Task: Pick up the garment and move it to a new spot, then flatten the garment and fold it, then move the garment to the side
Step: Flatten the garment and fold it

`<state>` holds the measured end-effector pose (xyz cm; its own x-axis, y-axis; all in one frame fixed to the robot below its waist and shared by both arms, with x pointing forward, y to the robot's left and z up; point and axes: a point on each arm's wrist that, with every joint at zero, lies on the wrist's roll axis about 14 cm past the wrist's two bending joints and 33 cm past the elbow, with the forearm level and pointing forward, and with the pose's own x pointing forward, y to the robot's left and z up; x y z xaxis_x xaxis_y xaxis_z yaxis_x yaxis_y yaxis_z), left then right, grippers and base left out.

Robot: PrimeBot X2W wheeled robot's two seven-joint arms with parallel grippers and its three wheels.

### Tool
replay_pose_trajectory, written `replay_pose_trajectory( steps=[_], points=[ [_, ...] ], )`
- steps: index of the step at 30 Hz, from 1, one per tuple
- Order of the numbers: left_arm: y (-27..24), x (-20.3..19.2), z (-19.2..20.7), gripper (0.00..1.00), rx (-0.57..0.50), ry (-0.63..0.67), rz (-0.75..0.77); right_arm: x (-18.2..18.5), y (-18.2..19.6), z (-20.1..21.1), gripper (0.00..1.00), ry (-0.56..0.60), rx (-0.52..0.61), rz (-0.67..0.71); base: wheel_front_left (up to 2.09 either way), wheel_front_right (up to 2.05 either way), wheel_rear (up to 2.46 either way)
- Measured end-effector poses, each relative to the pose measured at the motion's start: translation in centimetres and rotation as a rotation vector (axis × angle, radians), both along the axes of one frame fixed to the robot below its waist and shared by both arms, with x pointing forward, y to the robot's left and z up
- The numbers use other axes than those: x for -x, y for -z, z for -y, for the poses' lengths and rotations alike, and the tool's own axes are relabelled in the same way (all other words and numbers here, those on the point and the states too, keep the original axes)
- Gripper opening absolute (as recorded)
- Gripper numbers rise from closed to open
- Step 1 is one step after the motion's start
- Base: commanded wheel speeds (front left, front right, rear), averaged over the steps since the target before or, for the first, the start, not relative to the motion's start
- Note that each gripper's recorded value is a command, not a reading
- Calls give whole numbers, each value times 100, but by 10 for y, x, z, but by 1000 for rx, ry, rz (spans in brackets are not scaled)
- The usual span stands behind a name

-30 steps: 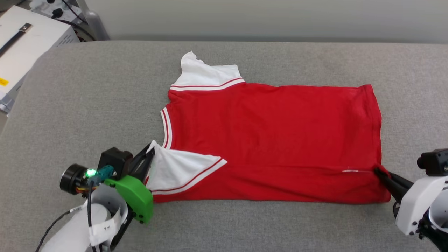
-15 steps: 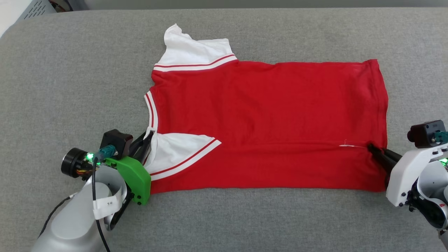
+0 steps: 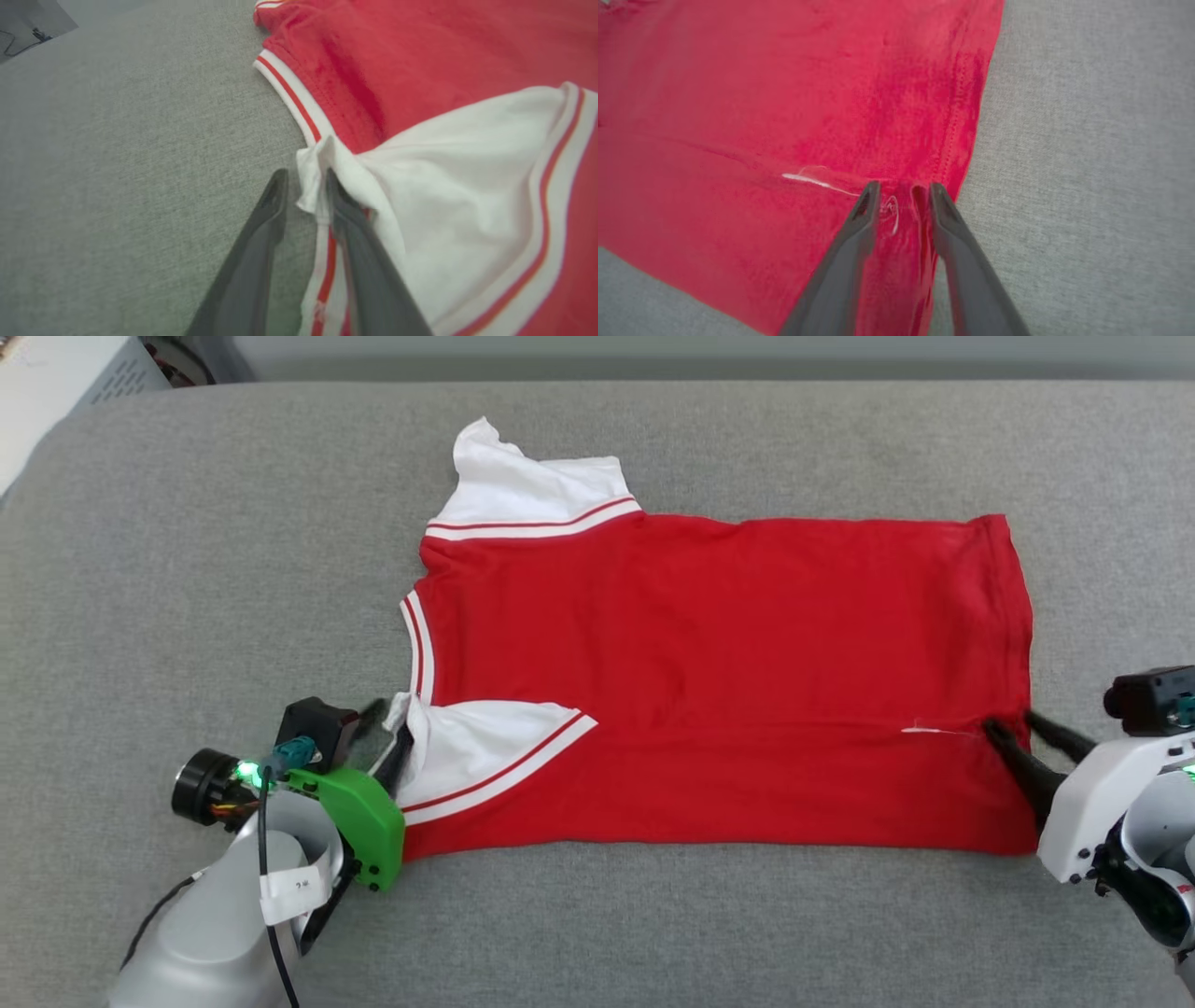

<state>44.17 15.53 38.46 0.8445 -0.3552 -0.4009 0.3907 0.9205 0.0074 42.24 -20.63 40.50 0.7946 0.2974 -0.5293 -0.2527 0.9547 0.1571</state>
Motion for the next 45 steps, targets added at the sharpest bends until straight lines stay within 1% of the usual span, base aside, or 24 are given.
replay_pose_trajectory(
  steps=[3, 9, 13, 16, 19, 24, 31, 36, 38, 42, 44, 45],
  points=[
    [-16, -3, -12, 100, -30, -13, 53, -5, -19, 2, 100, 14, -14, 73, 0, 0, 0],
    [-71, -16, -33, 100, -57, -29, 193, -5, -50, 1, 100, 30, -42, 184, 0, 0, 0],
    [-101, -19, -36, 100, -57, -6, 205, -2, -63, -4, 100, 21, -47, 223, 0, 0, 0],
    [-112, -18, -35, 100, -63, 13, 144, -1, -66, -10, 100, 11, -49, 230, 0, 0, 0],
    [-113, -12, -28, 100, -54, 40, 29, -1, -69, -14, 100, 1, -47, 234, 0, 0, 0],
    [-96, 13, -10, 100, -83, 127, -224, 3, -65, -21, 100, -4, -60, 204, 0, 0, 0],
    [-74, 39, 5, 100, -94, 200, -461, 9, -57, -22, 100, -7, -60, 154, 0, 0, 0],
    [-46, 52, -2, 100, -149, 200, -593, 12, -53, -23, 100, -5, -63, 136, 0, 0, 0],
    [-39, 53, -2, 100, -128, 191, -629, 13, -51, -22, 100, 0, -64, 125, 0, 0, 0],
    [-17, 59, -3, 100, -135, 181, -691, 14, -44, -19, 100, 11, -64, 105, 0, 0, 0],
    [-3, 65, -7, 100, -146, 170, -734, 15, -40, -18, 100, 15, -65, 94, 0, 0, 0],
    [12, 70, -8, 100, -145, 154, -774, 16, -35, -18, 100, 18, -67, 78, 0, 0, 0]
  ],
)
